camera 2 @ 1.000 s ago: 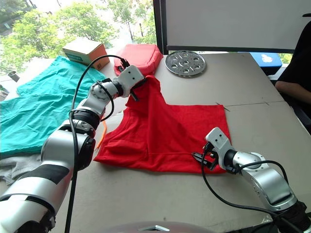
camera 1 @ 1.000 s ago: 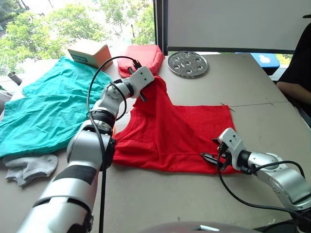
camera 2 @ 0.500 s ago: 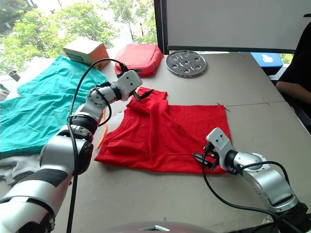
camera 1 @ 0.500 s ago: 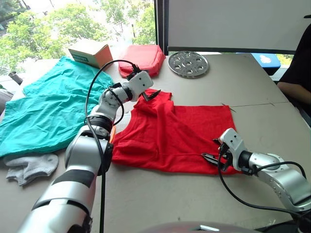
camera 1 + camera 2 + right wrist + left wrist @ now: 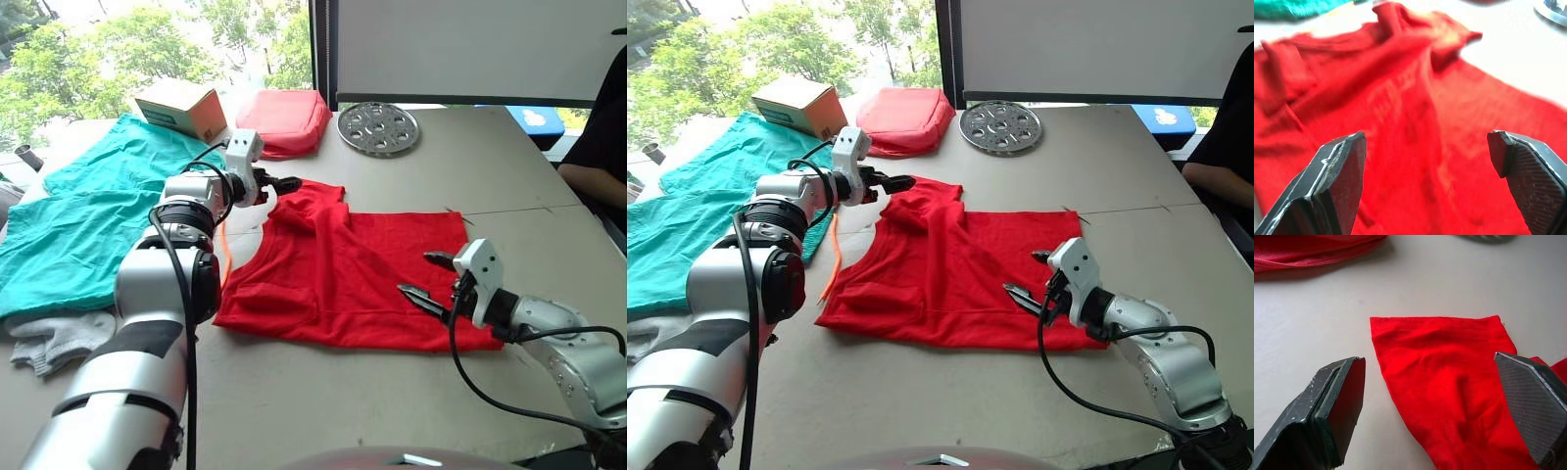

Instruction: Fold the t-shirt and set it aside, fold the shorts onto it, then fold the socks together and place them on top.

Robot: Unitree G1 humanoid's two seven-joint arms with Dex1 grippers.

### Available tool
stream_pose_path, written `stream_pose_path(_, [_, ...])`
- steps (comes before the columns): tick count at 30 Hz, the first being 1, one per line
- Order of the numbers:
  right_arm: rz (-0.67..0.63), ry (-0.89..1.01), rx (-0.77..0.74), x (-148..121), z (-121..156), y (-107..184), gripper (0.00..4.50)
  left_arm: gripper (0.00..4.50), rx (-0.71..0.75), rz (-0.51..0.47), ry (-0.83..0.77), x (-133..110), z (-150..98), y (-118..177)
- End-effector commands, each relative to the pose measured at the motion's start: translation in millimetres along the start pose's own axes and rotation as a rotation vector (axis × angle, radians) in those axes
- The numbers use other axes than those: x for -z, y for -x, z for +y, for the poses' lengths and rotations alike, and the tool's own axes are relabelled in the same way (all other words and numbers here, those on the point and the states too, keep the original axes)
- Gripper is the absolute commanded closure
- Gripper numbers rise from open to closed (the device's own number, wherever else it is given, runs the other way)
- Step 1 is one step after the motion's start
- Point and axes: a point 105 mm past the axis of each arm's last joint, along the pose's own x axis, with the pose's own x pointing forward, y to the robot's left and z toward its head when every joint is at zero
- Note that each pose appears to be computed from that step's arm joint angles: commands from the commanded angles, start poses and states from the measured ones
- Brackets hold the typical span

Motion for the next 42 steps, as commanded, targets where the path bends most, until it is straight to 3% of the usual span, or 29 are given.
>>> stream_pose_path(1, [-0.114,0.095,-0.017,-34.1,4.0,10.2,0.3,0.01,-0.009,-0.022,0.065,-4.9,0.9,2.2])
stream_pose_path(8, [-0.129,0.129,-0.016,-41.1,10.1,14.3,0.3,0.01,0.021,-0.034,0.261,-7.5,10.5,21.8])
stream_pose_path(13, [-0.131,0.13,-0.012,-39.4,11.5,12.8,0.3,0.01,0.09,-0.019,0.373,-4.1,2.4,23.8])
stream_pose_path(22, [-0.128,0.14,0.0,-39.1,13.2,12.6,0.3,0.01,0.098,-0.038,0.37,-0.9,-17.1,-2.1])
stream_pose_path(30, [-0.12,0.135,0.017,-37.7,18.4,15.8,0.3,0.01,-0.01,-0.13,0.386,-9.7,-9.0,-9.3])
stream_pose_path(35, [-0.115,0.13,0.026,-36.7,19.2,17.2,0.3,2.12,0.007,-0.135,0.362,-10.0,-10.6,-9.9])
stream_pose_path(38, [-0.113,0.128,0.028,-36.3,18.5,17.8,0.3,3.72,0.016,-0.129,0.364,-7.3,-7.1,-6.3])
stream_pose_path(40, [-0.112,0.126,0.026,-36.1,17.3,17.5,0.3,4.45,0.023,-0.134,0.373,-6.9,-4.1,-3.0])
stream_pose_path(42, [-0.111,0.125,0.02,-36.4,15.9,16.5,0.3,4.45,0.027,-0.136,0.374,-6.8,-0.5,1.1])
